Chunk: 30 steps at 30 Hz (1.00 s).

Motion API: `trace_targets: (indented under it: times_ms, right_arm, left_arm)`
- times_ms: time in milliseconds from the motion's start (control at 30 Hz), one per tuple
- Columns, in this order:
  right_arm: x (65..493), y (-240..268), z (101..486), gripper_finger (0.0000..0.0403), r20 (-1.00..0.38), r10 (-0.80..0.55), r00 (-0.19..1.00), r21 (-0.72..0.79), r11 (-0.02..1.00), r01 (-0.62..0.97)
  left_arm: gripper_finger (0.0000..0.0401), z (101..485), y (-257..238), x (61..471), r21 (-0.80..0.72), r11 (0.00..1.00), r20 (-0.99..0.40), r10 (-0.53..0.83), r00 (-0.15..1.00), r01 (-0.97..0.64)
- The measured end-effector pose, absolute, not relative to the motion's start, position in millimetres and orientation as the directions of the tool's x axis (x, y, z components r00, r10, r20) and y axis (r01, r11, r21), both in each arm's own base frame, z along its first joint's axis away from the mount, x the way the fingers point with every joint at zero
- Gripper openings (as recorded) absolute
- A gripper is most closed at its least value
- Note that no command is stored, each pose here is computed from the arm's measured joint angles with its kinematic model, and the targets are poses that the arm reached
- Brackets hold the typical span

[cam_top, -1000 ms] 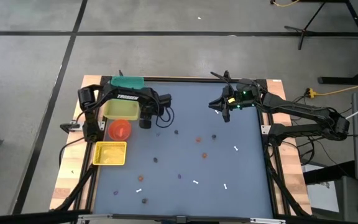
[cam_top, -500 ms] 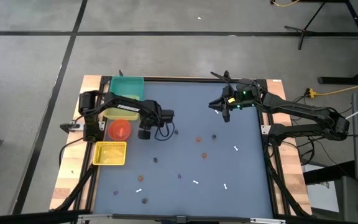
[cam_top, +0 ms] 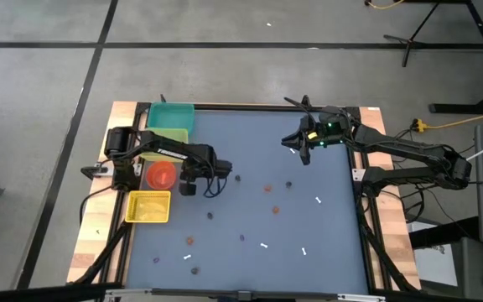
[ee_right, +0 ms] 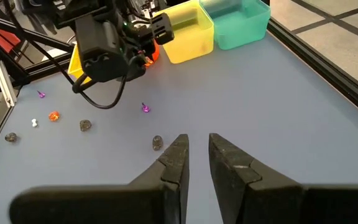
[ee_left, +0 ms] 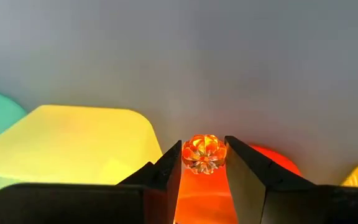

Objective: Sort Halloween decoration
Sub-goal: Put the top left orange pumpkin toy into the orange bin

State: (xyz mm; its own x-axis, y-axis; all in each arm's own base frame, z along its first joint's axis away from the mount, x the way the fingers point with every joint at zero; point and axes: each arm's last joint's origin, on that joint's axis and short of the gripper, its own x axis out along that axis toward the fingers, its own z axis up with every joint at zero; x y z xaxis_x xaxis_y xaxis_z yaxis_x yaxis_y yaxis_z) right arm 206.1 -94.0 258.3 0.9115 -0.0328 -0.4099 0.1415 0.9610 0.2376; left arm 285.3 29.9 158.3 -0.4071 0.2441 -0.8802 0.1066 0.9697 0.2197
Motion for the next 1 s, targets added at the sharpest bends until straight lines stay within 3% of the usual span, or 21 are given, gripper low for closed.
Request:
trace_targets:
  times_ms: [533, 1000]
  right_arm:
    - [204.0, -92.9, 253.8, 0.0060, -0.453, -0.022, 0.891, 0.253, 0.955, 0.153]
    - [204.1, -93.0, 253.9, 0.0060, -0.452, -0.022, 0.892, 0.253, 0.955, 0.153]
  left_arm:
    - [0.0096, 190.1, 25.0, 280.5, 0.275, 0.961, -0.799, 0.233, -0.555, 0.009]
    - [0.0096, 189.6, 23.9, 280.7, 0.324, 0.943, -0.801, 0.233, -0.552, -0.071]
